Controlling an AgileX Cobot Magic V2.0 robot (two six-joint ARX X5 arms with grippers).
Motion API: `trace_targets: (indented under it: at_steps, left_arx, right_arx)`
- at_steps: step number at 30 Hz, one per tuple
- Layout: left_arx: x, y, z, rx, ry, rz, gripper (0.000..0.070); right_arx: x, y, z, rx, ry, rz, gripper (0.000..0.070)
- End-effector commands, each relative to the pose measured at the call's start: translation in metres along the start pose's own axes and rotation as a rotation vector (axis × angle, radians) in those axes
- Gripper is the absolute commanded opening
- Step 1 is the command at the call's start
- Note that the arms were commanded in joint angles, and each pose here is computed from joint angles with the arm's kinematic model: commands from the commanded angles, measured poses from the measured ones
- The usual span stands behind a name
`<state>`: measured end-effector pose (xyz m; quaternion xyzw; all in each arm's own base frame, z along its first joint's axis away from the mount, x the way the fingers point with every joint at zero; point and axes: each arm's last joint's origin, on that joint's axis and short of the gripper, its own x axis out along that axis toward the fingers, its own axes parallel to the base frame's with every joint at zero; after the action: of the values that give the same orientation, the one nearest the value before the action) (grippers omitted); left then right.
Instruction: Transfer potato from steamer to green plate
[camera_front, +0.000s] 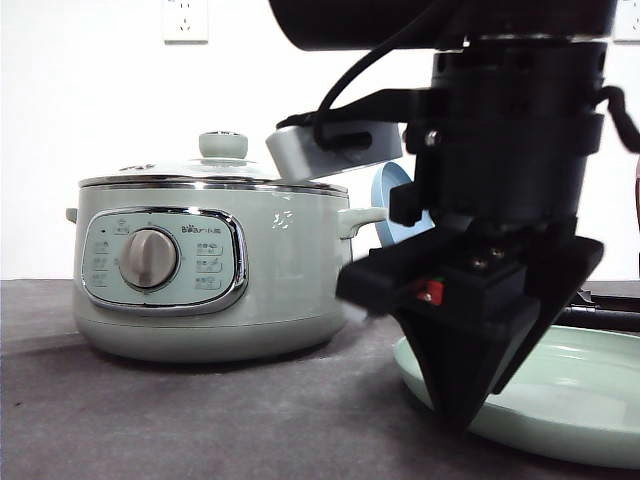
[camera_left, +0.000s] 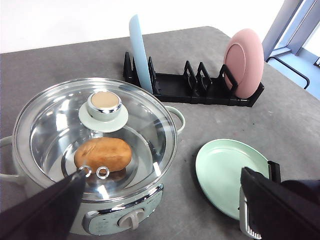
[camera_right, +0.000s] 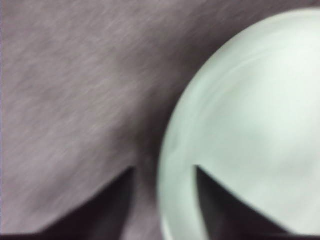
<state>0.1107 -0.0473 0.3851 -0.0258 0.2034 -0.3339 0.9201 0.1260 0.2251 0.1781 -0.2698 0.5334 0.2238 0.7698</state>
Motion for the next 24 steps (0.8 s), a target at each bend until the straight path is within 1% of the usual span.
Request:
trace_targets:
  at_steps: [1, 3, 4, 8, 10, 12, 14, 15, 16, 21, 24]
  left_arx:
    - [-0.002, -0.002, 0.005, 0.024, -0.021, -0.008, 0.0636]
    - [-0.002, -0.002, 0.005, 0.023, -0.021, -0.008, 0.0636]
    - [-0.002, -0.002, 0.005, 0.023, -0.022, -0.008, 0.0636]
    - [-0.002, -0.002, 0.005, 0.023, -0.021, -0.008, 0.0636]
    - [-0.002, -0.002, 0.005, 0.023, -0.021, -0.008, 0.0636]
    - [-0.002, -0.002, 0.005, 0.023, -0.021, -0.008, 0.0636]
    - [-0.002, -0.002, 0.005, 0.023, -0.021, -0.008, 0.0636]
    - [-0.002, -0.002, 0.005, 0.023, -0.021, -0.008, 0.0636]
    - [-0.002, -0.002, 0.005, 0.023, -0.021, -0.008, 0.0636]
    - [-0.002, -0.002, 0.005, 0.023, -0.021, -0.008, 0.0636]
    - [-0.002, -0.002, 0.005, 0.023, -0.021, -0.008, 0.0636]
  right_arx:
    - [-0.011, 0.000, 0.007, -0.002, -0.024, 0.039, 0.0368]
    - [-0.023, -0.008, 0.011, 0.003, -0.042, 0.077, 0.0411]
    - [-0.029, -0.012, 0.013, 0.006, -0.053, 0.093, 0.0422]
    - [-0.063, -0.038, 0.023, 0.038, -0.152, 0.203, 0.0428]
    - [-0.083, -0.056, 0.026, 0.073, -0.225, 0.249, 0.0428]
    - [-0.099, -0.075, 0.028, 0.108, -0.293, 0.268, 0.0440]
    - [-0.117, -0.095, 0.027, 0.149, -0.365, 0.293, 0.0514]
    - [-0.125, -0.106, 0.025, 0.171, -0.400, 0.305, 0.0555]
    - [-0.130, -0.115, 0.022, 0.189, -0.427, 0.312, 0.0569]
    - [-0.153, -0.158, -0.002, 0.288, -0.543, 0.302, 0.0570]
    - [-0.162, -0.172, -0.017, 0.316, -0.588, 0.327, 0.0570]
